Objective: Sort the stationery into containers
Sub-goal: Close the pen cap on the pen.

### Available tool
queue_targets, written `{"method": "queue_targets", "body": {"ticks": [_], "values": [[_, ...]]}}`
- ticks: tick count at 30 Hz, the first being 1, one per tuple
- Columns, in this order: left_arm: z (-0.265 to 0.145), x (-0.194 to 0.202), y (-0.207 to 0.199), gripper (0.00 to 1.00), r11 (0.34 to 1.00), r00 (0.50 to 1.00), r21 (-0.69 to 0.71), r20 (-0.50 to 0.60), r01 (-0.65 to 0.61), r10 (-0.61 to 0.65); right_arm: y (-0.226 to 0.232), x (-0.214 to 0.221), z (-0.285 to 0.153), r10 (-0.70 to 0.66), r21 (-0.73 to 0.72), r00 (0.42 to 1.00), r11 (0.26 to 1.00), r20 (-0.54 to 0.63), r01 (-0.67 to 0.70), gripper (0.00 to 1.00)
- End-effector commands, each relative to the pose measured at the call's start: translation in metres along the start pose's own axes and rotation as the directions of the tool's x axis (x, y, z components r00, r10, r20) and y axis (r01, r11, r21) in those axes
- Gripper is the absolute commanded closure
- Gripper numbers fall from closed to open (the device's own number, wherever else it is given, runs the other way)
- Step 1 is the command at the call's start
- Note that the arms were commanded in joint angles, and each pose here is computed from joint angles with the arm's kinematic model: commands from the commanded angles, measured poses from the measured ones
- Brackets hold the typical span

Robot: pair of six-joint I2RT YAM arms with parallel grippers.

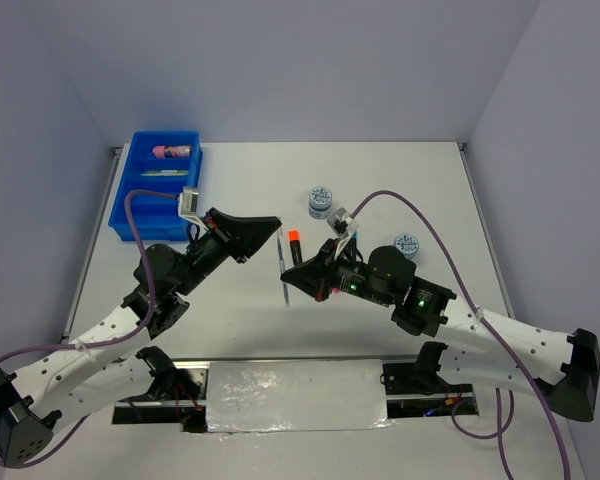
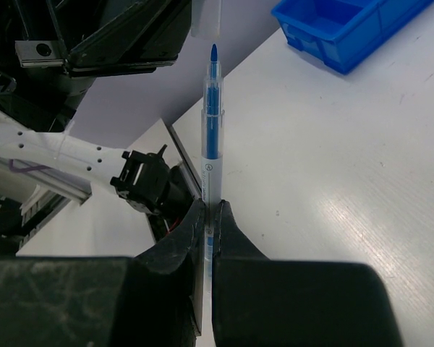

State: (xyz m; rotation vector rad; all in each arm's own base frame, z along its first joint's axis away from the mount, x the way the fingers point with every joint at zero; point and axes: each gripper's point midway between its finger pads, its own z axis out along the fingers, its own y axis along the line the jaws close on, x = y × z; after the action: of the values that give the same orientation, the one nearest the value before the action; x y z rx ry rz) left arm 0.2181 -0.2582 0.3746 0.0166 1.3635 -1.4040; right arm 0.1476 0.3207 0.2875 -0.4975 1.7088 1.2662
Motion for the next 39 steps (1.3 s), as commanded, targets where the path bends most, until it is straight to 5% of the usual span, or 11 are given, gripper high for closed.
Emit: {"method": "queue_targets", "body": {"ticks": [1,39], "values": [[0.004,-0.018,-0.012,1.00,0.999,0.998,0.029,0.058,-0.042,0.040,0.019,-0.021,-0.003,-0.023,-0.057,0.998,0.998,0.053,0.026,1.00],[-0.004,-0.003,-0.007,1.00,0.999,0.999,0.041,0.008,-0.035,0.035,0.028,-0.074,0.004,-0.026,0.016,0.988,1.000,0.155,0.024,1.00]]}}
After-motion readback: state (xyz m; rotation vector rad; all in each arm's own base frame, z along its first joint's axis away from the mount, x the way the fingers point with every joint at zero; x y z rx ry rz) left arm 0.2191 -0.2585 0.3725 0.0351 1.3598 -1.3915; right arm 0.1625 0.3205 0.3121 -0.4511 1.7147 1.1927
